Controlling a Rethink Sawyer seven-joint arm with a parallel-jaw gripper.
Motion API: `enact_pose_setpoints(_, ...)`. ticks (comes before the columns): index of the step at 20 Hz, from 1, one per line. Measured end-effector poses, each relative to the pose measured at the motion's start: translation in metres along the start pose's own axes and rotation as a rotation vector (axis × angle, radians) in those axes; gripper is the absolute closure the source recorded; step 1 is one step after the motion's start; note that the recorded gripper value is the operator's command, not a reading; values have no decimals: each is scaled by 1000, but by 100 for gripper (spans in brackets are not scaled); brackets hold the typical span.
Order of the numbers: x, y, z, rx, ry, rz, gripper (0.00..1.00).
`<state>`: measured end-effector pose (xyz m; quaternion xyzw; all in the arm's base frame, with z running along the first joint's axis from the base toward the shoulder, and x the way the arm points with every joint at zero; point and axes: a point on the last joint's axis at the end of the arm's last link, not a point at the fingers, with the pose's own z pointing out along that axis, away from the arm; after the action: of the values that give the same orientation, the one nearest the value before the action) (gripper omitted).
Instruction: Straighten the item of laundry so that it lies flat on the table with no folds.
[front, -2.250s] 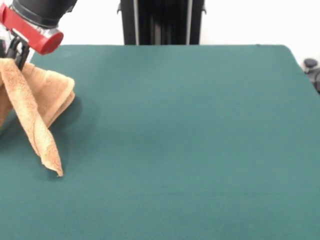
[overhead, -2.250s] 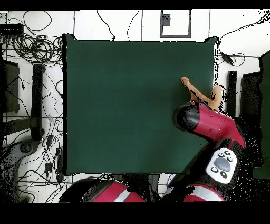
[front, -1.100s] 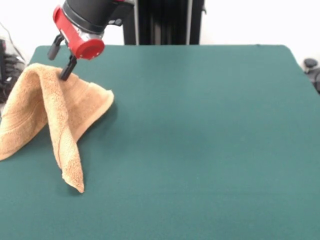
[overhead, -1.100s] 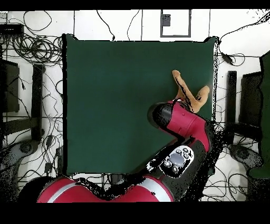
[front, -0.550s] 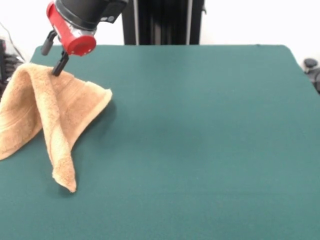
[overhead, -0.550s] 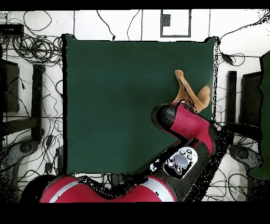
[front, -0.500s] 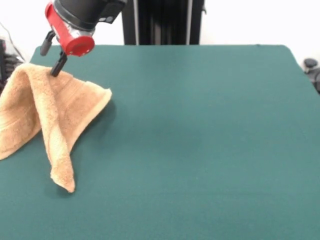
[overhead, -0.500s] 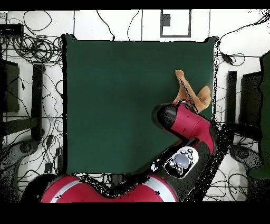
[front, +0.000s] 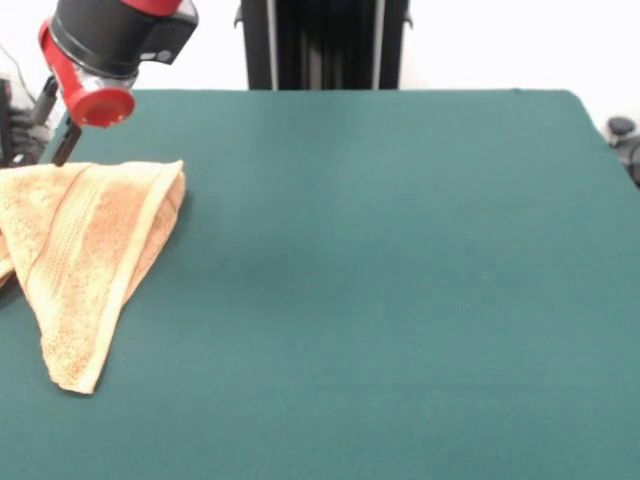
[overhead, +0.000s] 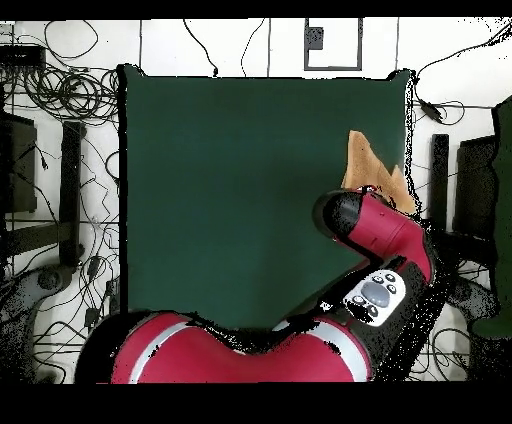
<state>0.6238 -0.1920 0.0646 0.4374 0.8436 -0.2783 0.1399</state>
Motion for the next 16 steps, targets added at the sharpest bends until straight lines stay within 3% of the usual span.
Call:
enact_pose_setpoints(12, -6, -6, 9, -3, 16, 22, 0)
enact_pose_setpoints(16, -7, -1, 15, -35, 26, 41, 0)
